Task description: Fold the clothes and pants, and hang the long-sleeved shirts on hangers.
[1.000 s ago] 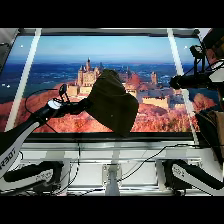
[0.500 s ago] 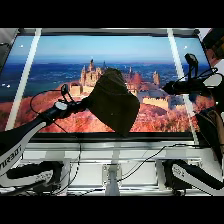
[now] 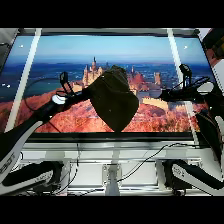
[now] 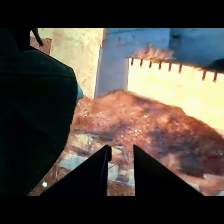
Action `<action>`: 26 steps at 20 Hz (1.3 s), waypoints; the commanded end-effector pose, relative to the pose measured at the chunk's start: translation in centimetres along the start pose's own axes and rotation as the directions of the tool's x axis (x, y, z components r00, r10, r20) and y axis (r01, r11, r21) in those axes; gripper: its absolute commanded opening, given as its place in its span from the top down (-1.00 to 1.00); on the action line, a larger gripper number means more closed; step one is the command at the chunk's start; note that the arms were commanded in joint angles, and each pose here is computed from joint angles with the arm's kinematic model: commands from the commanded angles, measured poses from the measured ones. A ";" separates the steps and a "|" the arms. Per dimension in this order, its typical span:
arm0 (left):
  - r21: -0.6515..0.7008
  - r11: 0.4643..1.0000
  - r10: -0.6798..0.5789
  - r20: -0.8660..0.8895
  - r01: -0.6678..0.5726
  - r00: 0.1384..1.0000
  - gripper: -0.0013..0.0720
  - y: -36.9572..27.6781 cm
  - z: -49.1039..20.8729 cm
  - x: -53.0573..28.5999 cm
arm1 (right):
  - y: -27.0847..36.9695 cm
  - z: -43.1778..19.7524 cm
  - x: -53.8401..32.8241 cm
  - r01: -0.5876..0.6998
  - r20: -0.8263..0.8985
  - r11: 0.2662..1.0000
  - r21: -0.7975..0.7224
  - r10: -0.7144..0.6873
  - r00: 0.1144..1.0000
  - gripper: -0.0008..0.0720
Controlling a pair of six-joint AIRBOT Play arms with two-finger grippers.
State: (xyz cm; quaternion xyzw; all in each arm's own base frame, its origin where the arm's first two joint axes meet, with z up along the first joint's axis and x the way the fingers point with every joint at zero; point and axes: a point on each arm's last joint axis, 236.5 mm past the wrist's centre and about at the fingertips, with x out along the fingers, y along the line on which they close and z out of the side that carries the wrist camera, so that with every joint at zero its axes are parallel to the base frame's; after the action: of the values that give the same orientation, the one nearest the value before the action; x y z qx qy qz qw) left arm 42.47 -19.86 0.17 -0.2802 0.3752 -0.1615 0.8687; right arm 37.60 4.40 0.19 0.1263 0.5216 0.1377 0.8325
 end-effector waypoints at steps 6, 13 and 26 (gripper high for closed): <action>0.147 0.979 -0.156 0.089 0.142 0.984 0.80 -6.3 4.1 -7.0 | 6.4 -4.4 5.9 -0.290 -0.199 0.940 0.181 0.324 0.925 -0.04; 0.125 0.977 -0.172 -0.004 0.171 0.985 0.81 -6.1 2.2 -7.2 | 11.9 -6.8 12.0 -0.373 -0.248 0.855 0.360 0.473 0.846 -0.25; 0.075 0.994 -0.070 -0.055 0.074 0.996 0.80 -1.4 2.3 -7.8 | 13.1 -3.4 16.4 -0.324 -0.206 0.818 0.475 0.462 0.863 -0.49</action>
State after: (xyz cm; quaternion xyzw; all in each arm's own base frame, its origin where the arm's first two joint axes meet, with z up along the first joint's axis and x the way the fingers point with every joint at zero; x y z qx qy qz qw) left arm 38.83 -16.70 7.01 -0.2542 0.3770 -0.2192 0.8633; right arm 38.41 22.00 -10.32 0.3830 0.6344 0.2197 0.6346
